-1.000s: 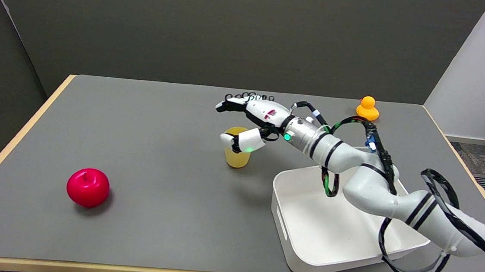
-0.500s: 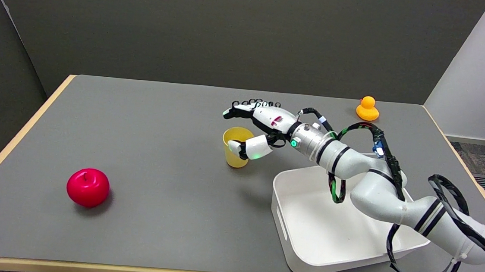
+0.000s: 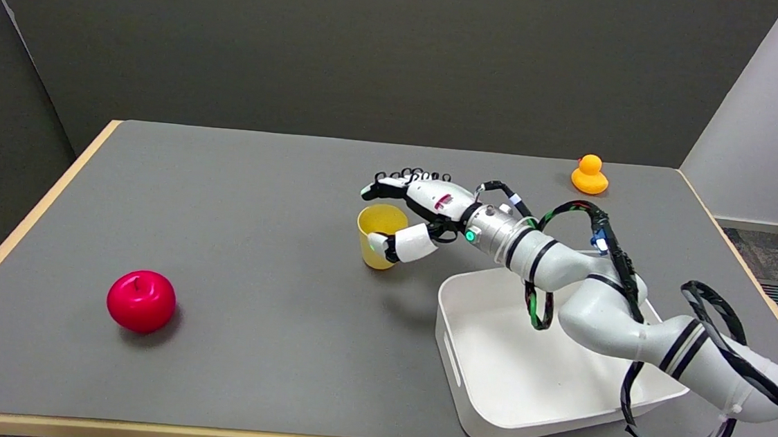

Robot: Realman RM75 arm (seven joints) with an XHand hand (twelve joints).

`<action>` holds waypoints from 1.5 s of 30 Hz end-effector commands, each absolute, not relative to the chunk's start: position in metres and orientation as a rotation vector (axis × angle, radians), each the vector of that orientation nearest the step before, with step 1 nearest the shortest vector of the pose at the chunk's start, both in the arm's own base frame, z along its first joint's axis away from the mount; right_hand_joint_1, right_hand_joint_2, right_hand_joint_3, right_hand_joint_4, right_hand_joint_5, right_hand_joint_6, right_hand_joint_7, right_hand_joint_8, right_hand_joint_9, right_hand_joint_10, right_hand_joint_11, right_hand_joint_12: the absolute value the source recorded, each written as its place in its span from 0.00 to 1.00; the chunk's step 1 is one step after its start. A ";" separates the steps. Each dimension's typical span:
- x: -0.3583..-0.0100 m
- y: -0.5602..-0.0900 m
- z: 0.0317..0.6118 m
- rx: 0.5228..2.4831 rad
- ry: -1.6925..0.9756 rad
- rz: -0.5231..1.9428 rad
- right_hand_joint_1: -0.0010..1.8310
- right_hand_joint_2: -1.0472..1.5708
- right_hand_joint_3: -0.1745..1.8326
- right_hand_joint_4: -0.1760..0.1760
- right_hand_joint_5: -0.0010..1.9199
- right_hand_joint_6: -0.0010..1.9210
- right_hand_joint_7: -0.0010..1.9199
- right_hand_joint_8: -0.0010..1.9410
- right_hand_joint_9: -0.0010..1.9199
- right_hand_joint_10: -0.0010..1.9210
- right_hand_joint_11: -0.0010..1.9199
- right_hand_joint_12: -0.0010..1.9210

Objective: Pick up the yellow cup.

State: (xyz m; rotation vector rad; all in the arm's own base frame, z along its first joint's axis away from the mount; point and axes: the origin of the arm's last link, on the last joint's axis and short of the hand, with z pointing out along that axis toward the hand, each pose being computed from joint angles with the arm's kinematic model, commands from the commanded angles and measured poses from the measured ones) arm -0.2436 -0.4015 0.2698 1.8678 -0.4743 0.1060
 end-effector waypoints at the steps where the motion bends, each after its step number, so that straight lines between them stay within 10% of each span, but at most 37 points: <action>1: -0.255 -0.411 0.268 1.855 -0.492 0.093 0.25 0.63 0.58 0.73 0.11 0.26 0.13 0.18 0.04 0.31 0.00 0.53; 29: -0.270 -0.405 0.264 1.850 -0.526 0.071 0.35 0.64 0.58 0.72 0.11 0.25 0.13 0.18 0.08 0.35 0.04 0.58; 34: -0.268 -0.406 0.262 1.859 -0.520 0.080 0.50 0.66 0.57 0.67 0.13 0.25 0.20 0.21 0.19 0.48 0.19 0.80; 40: -0.263 -0.408 0.261 1.869 -0.507 0.099 0.56 0.72 0.55 0.74 0.19 0.57 0.34 0.43 0.35 0.66 0.35 1.00; 43: -0.260 -0.409 0.261 1.877 -0.497 0.112 0.62 0.87 0.17 0.25 0.25 0.87 0.40 0.71 0.39 0.68 0.36 1.00; 45: -0.255 -0.411 0.260 1.888 -0.482 0.131 0.63 0.87 0.17 0.20 0.26 0.85 0.42 0.71 0.41 0.68 0.34 1.00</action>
